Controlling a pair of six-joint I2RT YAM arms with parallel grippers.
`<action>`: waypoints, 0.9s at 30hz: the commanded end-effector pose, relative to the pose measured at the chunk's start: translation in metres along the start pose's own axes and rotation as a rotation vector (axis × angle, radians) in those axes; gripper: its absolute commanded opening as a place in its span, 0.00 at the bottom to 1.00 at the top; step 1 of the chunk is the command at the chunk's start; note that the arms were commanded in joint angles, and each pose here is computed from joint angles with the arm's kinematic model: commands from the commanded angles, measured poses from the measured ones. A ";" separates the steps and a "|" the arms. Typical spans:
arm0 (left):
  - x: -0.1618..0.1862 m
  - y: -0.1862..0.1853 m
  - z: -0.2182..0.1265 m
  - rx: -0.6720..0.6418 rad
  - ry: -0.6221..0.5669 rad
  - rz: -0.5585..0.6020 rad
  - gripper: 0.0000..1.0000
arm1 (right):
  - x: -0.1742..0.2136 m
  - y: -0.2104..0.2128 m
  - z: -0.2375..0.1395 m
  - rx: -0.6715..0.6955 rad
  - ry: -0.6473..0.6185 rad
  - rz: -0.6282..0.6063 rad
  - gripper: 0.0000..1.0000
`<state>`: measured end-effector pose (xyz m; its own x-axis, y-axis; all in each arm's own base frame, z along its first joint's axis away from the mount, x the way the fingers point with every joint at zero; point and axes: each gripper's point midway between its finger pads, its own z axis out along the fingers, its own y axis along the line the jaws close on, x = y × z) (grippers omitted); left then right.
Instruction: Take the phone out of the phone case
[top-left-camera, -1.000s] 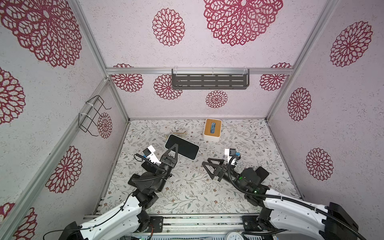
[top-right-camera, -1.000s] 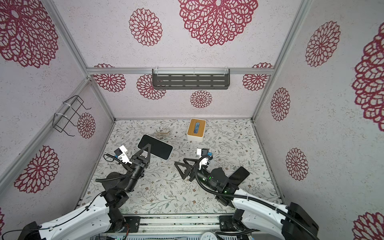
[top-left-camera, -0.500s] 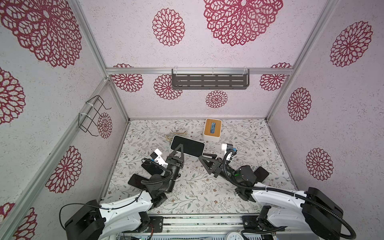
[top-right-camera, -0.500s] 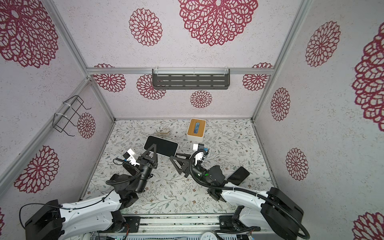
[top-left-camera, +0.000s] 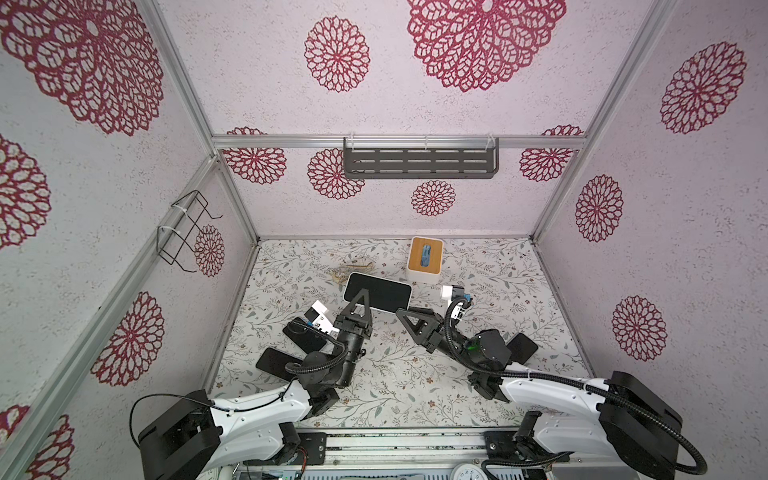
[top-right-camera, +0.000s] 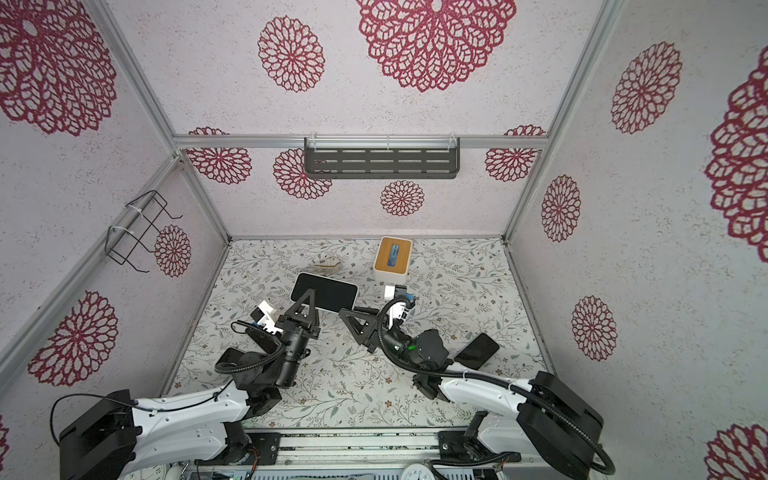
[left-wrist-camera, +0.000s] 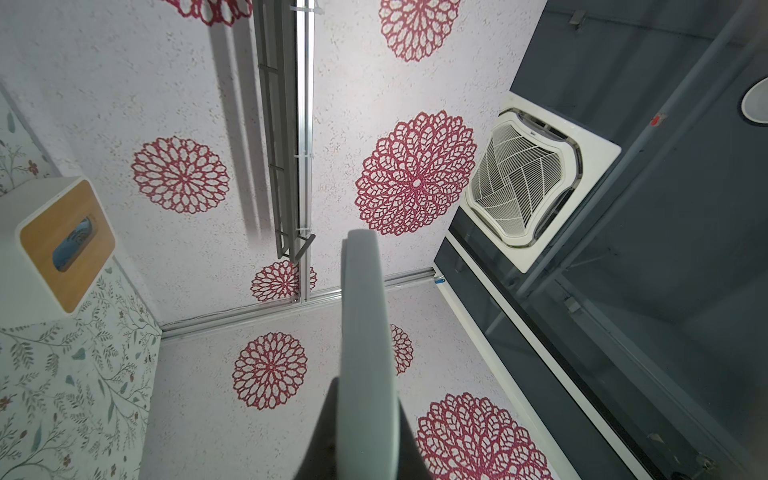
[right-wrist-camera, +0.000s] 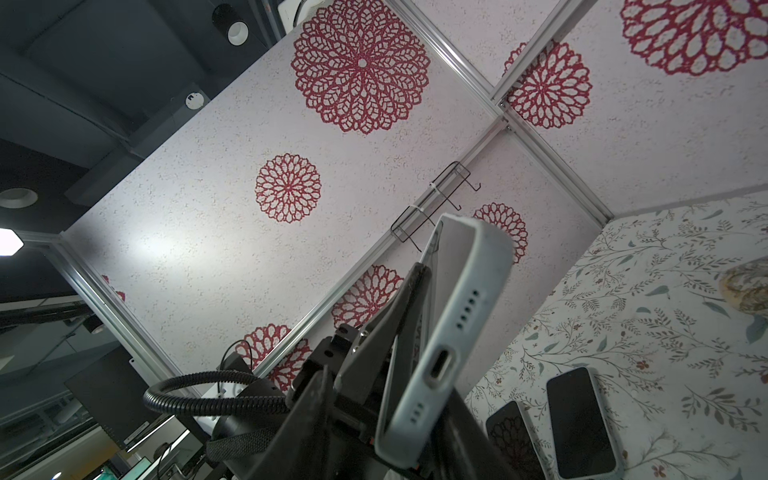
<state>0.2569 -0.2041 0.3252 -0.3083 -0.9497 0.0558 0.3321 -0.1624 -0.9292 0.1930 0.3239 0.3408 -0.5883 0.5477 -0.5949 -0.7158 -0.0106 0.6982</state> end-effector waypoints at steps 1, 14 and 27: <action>-0.004 -0.016 0.001 0.022 -0.024 -0.051 0.00 | -0.016 0.024 -0.001 -0.090 -0.059 -0.013 0.35; -0.006 -0.011 0.000 -0.079 -0.032 -0.043 0.00 | -0.011 0.022 0.002 -0.079 -0.032 -0.015 0.00; -0.008 -0.021 0.003 -0.224 0.017 0.038 0.00 | 0.031 -0.003 -0.011 0.044 0.241 -0.399 0.00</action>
<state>0.2529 -0.2003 0.3344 -0.3312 -0.9435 0.0073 0.1568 -0.0627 -0.9856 0.1797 0.3226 0.3373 -0.5495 0.4625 -0.6958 -0.7633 0.0608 0.6432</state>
